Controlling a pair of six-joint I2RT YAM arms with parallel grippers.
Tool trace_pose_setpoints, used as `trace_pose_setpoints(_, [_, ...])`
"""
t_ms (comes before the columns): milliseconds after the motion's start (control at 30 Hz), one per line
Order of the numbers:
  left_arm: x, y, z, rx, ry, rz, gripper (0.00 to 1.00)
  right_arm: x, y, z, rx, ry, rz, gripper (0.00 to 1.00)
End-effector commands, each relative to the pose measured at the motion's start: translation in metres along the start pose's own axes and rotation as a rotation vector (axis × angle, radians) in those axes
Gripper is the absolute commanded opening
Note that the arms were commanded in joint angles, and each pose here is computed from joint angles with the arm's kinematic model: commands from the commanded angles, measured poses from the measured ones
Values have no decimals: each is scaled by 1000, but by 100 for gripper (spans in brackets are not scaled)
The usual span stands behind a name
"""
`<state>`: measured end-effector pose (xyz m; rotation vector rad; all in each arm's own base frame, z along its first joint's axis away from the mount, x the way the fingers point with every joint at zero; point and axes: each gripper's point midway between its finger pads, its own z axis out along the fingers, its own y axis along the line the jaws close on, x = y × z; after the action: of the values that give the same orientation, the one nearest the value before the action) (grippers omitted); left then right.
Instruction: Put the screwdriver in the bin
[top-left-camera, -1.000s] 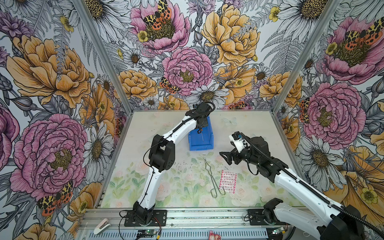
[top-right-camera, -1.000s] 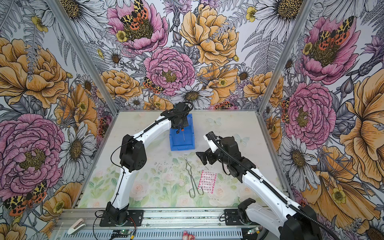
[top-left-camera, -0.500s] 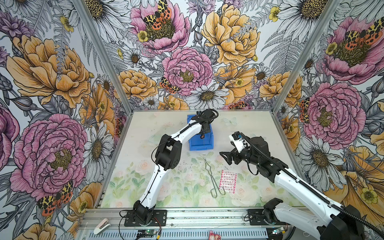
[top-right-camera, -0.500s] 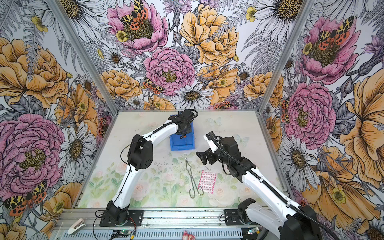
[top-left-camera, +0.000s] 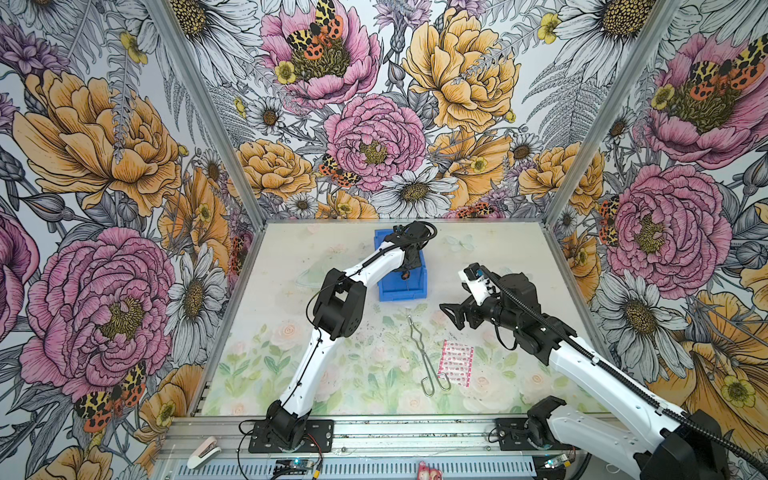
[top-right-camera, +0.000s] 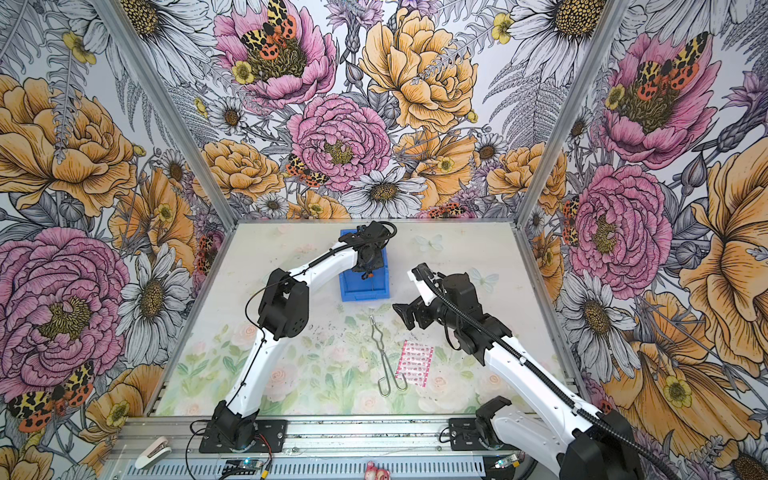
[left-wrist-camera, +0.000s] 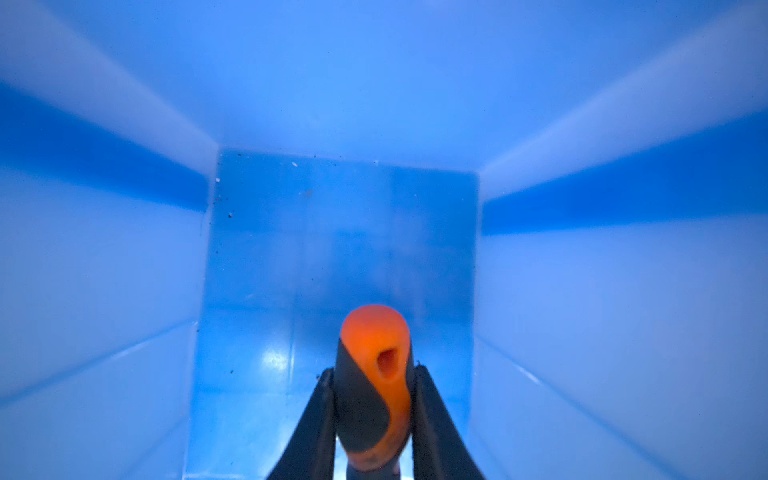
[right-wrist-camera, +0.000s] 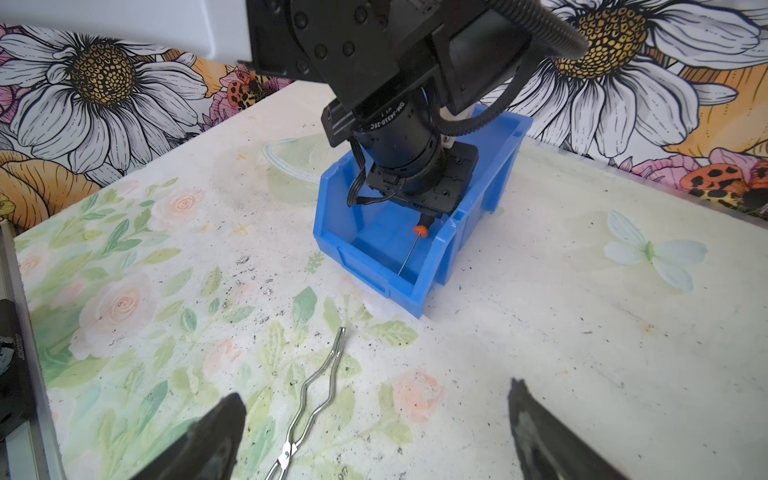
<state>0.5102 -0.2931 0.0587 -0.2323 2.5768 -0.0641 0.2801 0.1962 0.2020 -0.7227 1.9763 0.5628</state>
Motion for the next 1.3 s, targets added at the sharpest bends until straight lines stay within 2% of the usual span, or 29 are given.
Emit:
trace_pose_setpoints(0, [-4,2,10,-13,-11,-21,20,-14,0,-7,6,-47,-31,100])
trace_pose_setpoints(200, [-8,1,3,-6,-23,-16,27,-17,-1,-9,16,-55,-38,99])
trace_pose_setpoints(367, [-16,-1,-9,5,-42,-13,39,-20,-2,-10,19,-61,-42,99])
trace_pose_setpoints(533, [-26,-6,-23,25,-70,-1,46,-24,-1,-12,22,-73,-49,99])
trace_pose_setpoints(900, [-45,-16,-83,61,-164,33,52,-27,-11,-25,99,-108,-1,99])
trace_pose_setpoints(1000, [-42,-14,-102,57,-181,56,57,-27,-14,-27,119,-113,4,100])
trace_pose_setpoints(1267, [-21,4,-156,51,-210,116,59,-20,-38,-38,267,-128,89,100])
